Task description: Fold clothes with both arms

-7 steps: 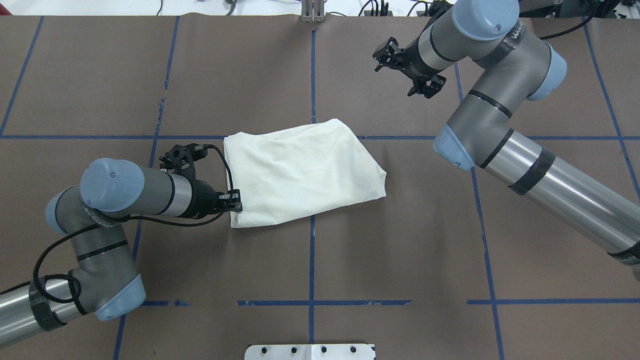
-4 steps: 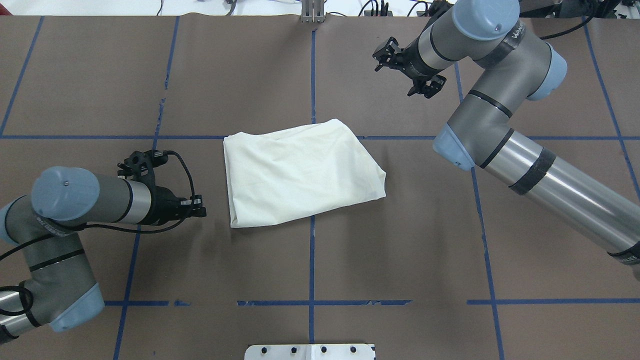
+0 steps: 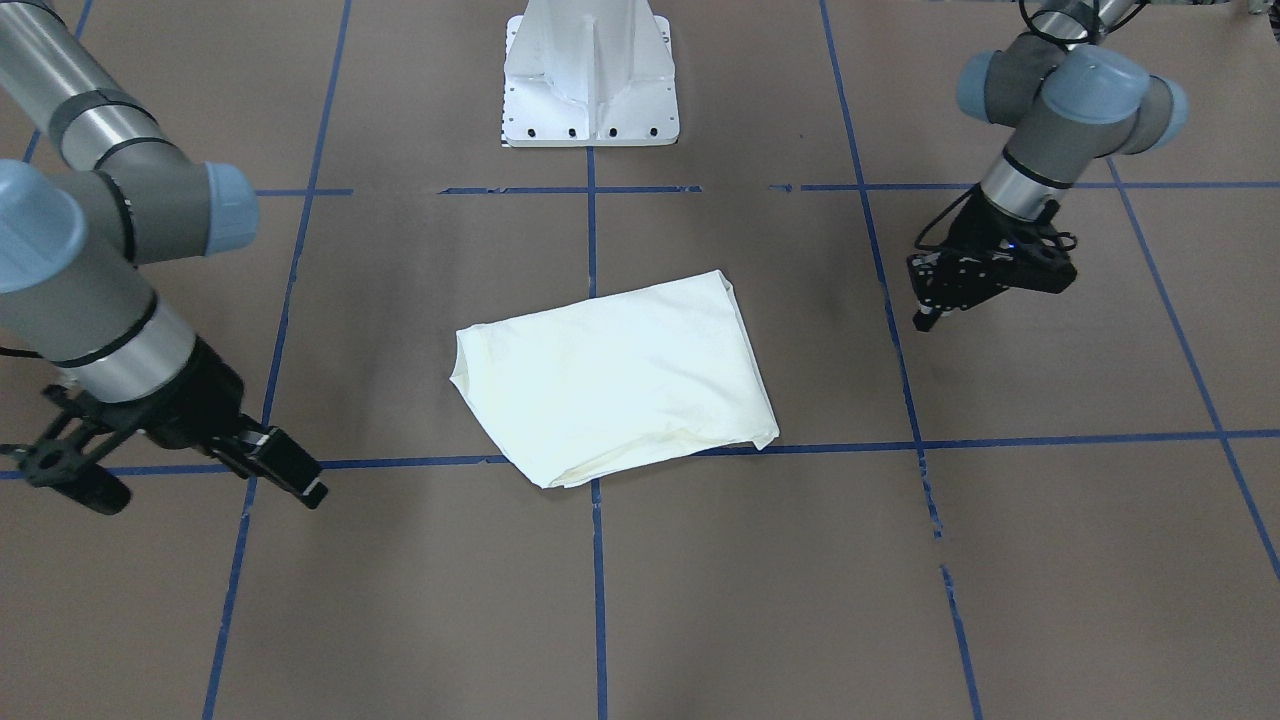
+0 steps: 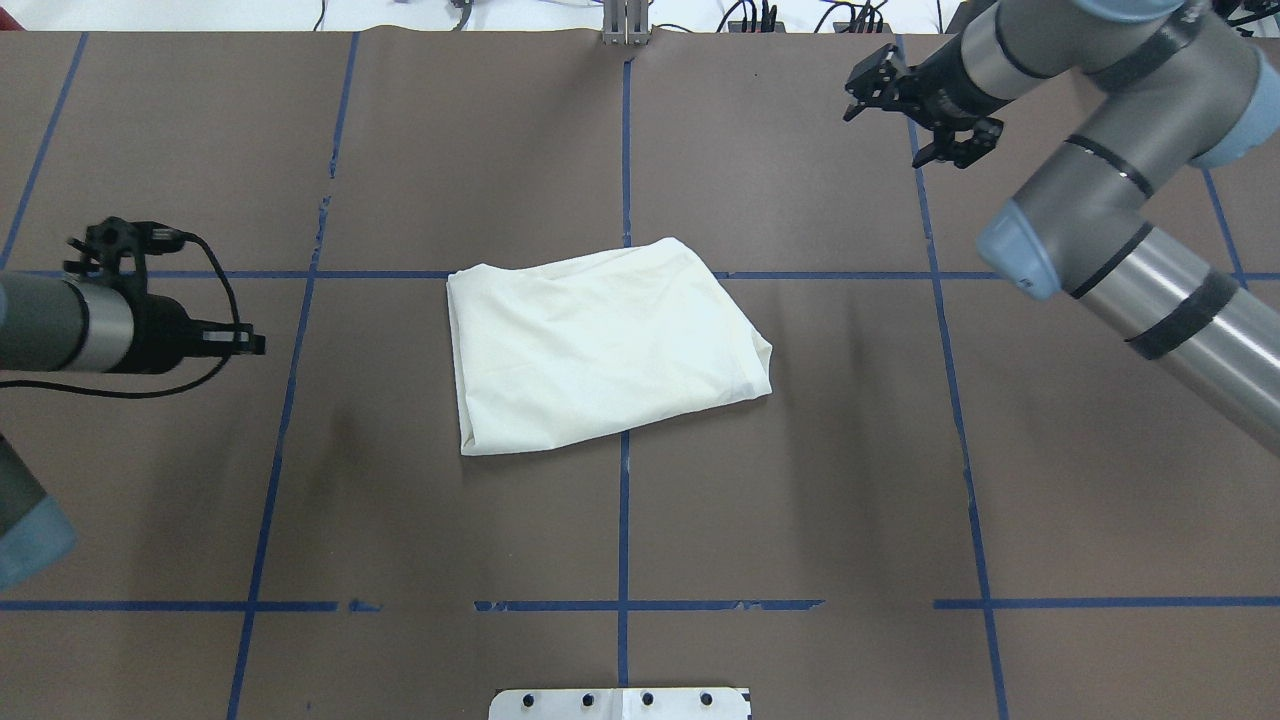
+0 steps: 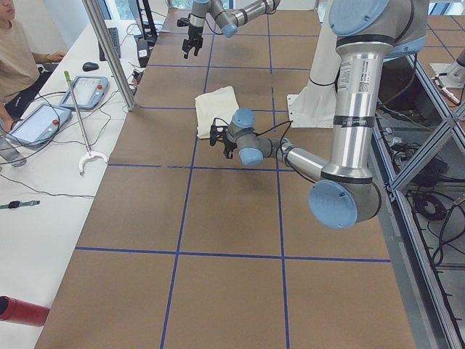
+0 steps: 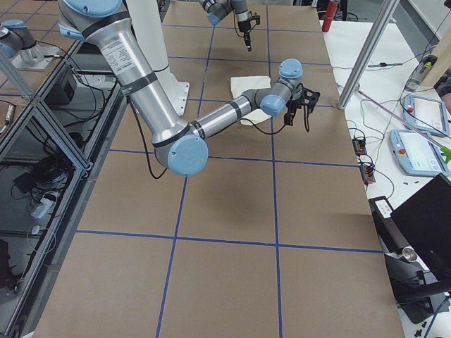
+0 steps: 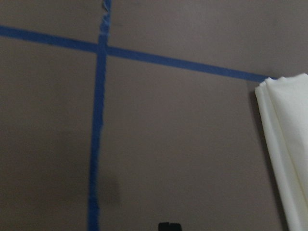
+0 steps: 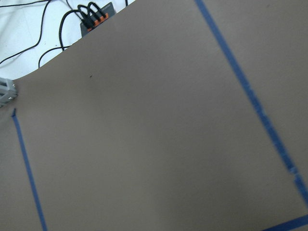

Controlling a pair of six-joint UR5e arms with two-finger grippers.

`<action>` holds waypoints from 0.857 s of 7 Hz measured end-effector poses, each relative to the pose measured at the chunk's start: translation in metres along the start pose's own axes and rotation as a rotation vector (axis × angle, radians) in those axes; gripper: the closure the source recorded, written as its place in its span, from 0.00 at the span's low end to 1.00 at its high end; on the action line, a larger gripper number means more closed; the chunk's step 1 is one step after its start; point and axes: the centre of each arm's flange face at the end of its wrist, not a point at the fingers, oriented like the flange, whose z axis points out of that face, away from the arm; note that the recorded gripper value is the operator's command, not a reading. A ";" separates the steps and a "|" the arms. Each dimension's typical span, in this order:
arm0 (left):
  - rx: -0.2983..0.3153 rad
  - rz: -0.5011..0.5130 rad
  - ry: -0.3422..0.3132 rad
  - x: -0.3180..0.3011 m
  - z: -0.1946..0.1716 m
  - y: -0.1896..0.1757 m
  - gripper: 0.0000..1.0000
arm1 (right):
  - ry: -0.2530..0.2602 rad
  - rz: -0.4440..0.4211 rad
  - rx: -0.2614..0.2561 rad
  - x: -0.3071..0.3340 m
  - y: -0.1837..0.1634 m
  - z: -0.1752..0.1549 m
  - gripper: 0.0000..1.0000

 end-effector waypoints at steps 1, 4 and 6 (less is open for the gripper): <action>0.017 0.077 -0.029 -0.045 -0.026 -0.025 1.00 | 0.004 -0.051 -0.005 0.046 -0.032 -0.028 0.00; 0.030 0.253 -0.210 -0.166 -0.127 -0.098 0.90 | 0.082 -0.241 0.005 0.147 -0.098 -0.091 0.00; -0.021 0.243 -0.251 -0.212 -0.171 -0.117 0.01 | 0.199 -0.371 -0.064 0.184 -0.108 -0.129 0.00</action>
